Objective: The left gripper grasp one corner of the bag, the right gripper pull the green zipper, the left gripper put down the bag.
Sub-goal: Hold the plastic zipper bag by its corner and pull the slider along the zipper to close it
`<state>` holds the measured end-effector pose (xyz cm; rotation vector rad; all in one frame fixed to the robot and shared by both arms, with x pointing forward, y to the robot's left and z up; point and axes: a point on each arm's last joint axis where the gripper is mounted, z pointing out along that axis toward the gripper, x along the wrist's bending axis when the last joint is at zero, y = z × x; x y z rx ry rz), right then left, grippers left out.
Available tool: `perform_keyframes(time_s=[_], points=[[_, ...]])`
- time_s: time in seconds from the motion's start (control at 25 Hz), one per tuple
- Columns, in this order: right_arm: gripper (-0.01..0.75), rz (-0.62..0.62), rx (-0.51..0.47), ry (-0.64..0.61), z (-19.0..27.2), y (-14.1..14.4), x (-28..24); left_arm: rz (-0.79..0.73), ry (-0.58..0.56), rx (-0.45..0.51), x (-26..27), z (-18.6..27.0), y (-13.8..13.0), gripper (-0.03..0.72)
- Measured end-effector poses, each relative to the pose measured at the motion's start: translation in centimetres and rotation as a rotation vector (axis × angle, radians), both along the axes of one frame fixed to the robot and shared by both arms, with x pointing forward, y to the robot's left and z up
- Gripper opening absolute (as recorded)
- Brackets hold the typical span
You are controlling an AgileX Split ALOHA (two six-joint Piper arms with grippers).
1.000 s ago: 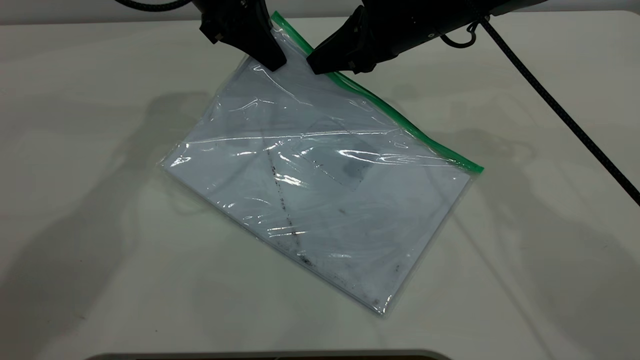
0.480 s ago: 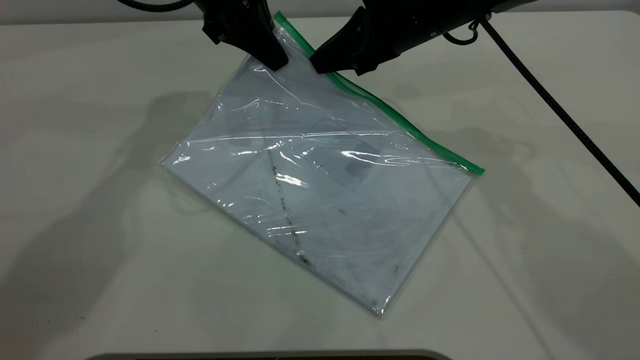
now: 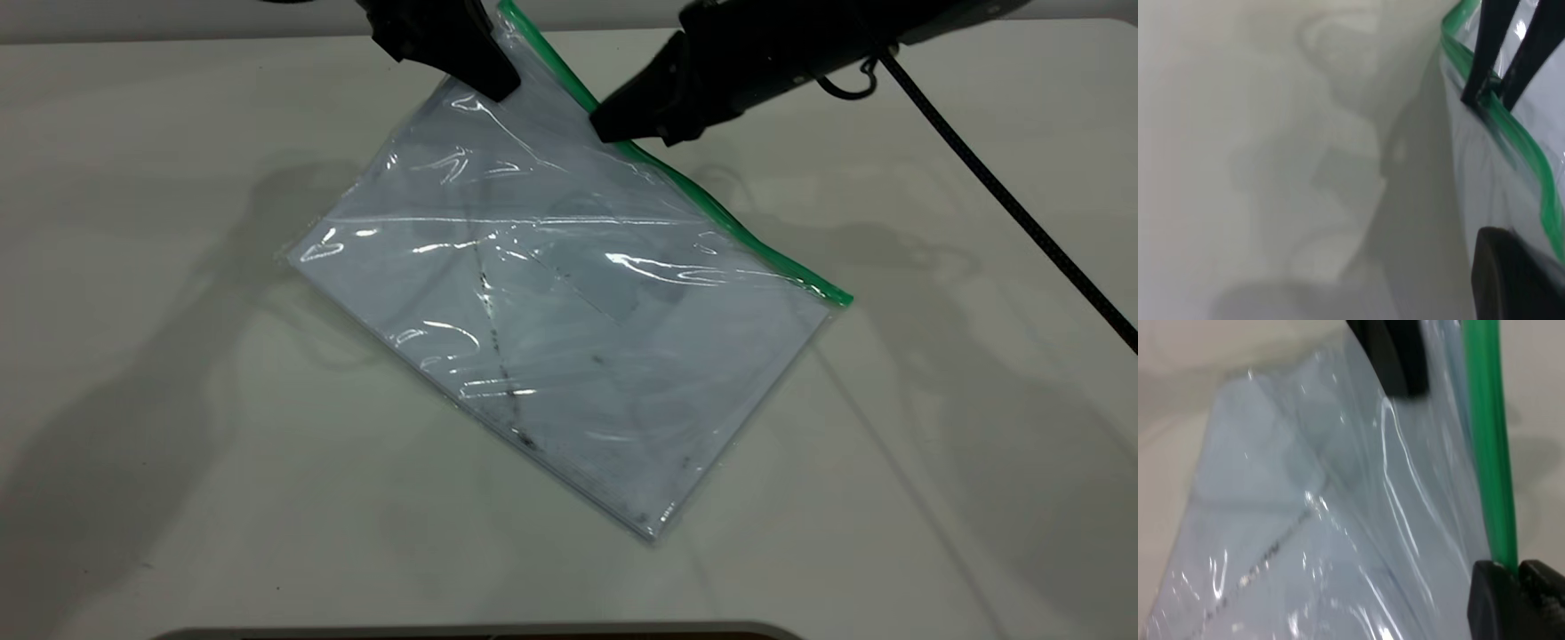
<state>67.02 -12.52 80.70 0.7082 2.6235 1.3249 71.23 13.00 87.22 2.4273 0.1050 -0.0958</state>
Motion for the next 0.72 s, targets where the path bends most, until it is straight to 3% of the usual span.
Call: perform_keyframes(time_s=[0.72], points=[[0.034, -0.084, -0.137, 0.068, -4.8, -9.4, 1.0, 0.107, -0.079, -0.038, 1.4, 0.7, 1.0, 0.052]])
